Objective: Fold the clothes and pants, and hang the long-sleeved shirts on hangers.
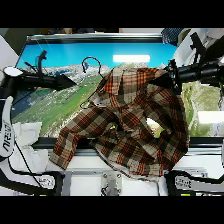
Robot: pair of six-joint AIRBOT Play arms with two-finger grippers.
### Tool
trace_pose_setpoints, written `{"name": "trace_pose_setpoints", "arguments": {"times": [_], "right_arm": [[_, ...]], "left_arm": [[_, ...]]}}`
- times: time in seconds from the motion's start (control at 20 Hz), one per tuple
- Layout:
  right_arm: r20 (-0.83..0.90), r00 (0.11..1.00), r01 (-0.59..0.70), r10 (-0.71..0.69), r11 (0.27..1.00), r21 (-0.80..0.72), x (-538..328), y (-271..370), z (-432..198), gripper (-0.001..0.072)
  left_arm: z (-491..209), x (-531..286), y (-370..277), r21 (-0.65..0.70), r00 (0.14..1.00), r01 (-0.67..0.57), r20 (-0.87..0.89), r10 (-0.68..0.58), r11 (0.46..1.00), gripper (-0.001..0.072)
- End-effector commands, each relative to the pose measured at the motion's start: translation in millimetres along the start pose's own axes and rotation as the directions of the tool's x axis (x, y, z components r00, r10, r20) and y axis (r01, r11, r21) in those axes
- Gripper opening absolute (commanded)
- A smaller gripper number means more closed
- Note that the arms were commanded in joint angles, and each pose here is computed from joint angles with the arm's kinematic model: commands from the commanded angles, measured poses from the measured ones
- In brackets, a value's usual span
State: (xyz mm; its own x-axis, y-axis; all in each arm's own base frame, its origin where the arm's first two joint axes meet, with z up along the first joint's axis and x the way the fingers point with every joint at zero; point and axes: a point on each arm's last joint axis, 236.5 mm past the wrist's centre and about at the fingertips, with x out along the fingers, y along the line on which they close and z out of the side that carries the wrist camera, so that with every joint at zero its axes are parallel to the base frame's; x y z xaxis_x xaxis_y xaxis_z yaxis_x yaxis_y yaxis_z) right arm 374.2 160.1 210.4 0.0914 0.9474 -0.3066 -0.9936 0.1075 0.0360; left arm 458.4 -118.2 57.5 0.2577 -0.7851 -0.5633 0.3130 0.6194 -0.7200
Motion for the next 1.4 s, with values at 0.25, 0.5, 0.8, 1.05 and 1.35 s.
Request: {"name": "trace_pose_setpoints", "arguments": {"times": [0.25, 0.5, 0.8, 1.05, 1.35], "right_arm": [[0.001, 1.000, 0.001, -0.001, 1.000, 0.012, 0, 0, 1, 0.0022], [0.001, 1.000, 0.001, -0.001, 1.000, 0.019, 0, 0, 1, 0.0022], [0.024, 0.994, 0.109, -0.110, 0.992, 0.057, -8, -9, 23, 0.0021], [0.052, 0.967, 0.250, -0.251, 0.968, 0.023, -27, -13, 55, 0.0020], [0.175, 0.956, 0.239, -0.236, 0.971, 0.007, -33, 3, 95, 0.0020]], "left_arm": [[-49, 85, -18, -0.100, 0.966, 0.125, -0.214, -0.144, 0.987, 0.0478], [-61, 101, -30, -0.090, 0.953, 0.142, -0.257, -0.161, 0.986, 0.0474], [-47, 78, -23, -0.088, 0.967, 0.127, -0.210, -0.143, 0.988, 0.0017], [-43, 46, -7, 0.002, 0.979, -0.013, -0.203, 0.013, 1.000, 0.0018], [-44, 45, -1, 0.015, 0.976, -0.067, -0.209, 0.069, 0.998, 0.0018]]}}
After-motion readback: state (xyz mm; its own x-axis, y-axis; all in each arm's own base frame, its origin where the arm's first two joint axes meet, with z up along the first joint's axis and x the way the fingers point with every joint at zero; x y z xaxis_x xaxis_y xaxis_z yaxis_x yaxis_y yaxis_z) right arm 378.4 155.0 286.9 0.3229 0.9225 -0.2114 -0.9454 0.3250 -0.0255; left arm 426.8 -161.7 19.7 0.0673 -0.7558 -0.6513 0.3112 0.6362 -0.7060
